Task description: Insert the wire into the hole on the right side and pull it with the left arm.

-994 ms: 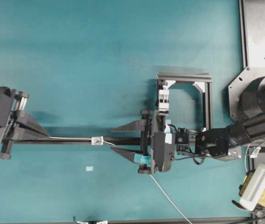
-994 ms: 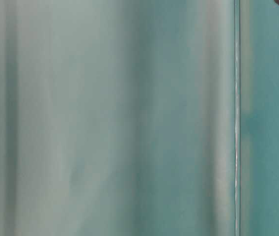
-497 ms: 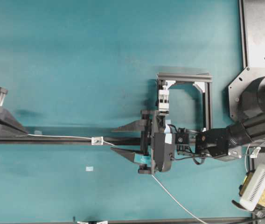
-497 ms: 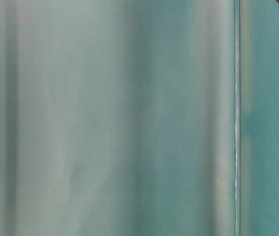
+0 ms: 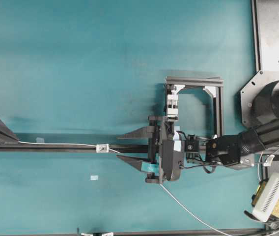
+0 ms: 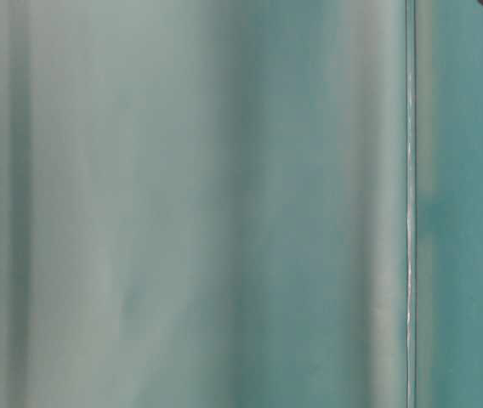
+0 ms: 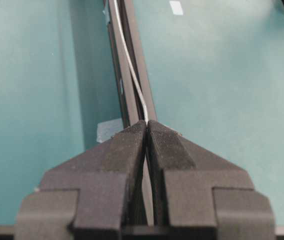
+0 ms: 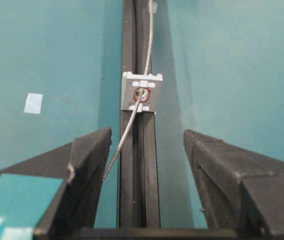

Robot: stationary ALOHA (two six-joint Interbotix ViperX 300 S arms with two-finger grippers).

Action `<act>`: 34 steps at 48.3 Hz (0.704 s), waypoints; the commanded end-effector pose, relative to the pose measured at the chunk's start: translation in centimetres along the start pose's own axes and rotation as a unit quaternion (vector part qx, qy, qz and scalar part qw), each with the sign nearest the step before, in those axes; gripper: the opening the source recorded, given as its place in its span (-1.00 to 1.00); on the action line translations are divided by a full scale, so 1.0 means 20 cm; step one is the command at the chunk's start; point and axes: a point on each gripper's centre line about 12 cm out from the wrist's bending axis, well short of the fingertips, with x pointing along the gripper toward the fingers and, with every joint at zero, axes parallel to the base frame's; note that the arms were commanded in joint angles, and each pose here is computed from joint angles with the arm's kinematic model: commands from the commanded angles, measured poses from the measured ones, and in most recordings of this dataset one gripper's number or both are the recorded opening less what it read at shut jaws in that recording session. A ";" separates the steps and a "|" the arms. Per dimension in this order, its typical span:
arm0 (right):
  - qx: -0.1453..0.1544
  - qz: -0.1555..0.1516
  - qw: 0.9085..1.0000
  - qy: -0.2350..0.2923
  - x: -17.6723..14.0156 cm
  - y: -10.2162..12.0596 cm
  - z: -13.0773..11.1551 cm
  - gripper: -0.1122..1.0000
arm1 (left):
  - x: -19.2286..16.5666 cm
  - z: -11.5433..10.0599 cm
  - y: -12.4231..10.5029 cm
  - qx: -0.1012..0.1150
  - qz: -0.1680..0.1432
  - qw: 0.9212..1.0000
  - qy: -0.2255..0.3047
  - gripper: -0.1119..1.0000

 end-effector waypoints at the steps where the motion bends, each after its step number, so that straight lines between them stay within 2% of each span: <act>1: 0.012 0.007 1.000 -0.021 -0.01 0.02 0.08 0.44 | 0.00 0.01 -0.01 0.001 -0.003 1.000 0.001 -0.98; 15: 0.012 0.007 1.000 -0.021 0.00 0.02 0.08 0.44 | 0.01 0.01 0.00 -0.017 0.005 0.999 0.028 -0.97; 21: 0.012 0.007 1.000 -0.021 0.00 0.02 0.08 0.44 | 0.02 0.01 0.00 -0.023 0.009 0.999 0.027 -0.82; 25: 0.012 0.007 1.000 -0.022 0.00 0.03 0.08 0.44 | 0.01 0.00 0.01 -0.024 0.010 0.999 0.031 -0.60; 28: 0.013 0.006 1.000 -0.022 0.00 0.02 0.08 0.44 | 0.01 0.00 0.01 -0.023 0.010 0.999 0.032 -0.34; 34: 0.013 0.007 1.000 -0.022 0.00 0.02 0.08 0.44 | 0.01 -0.01 0.02 -0.025 0.014 0.999 0.034 0.34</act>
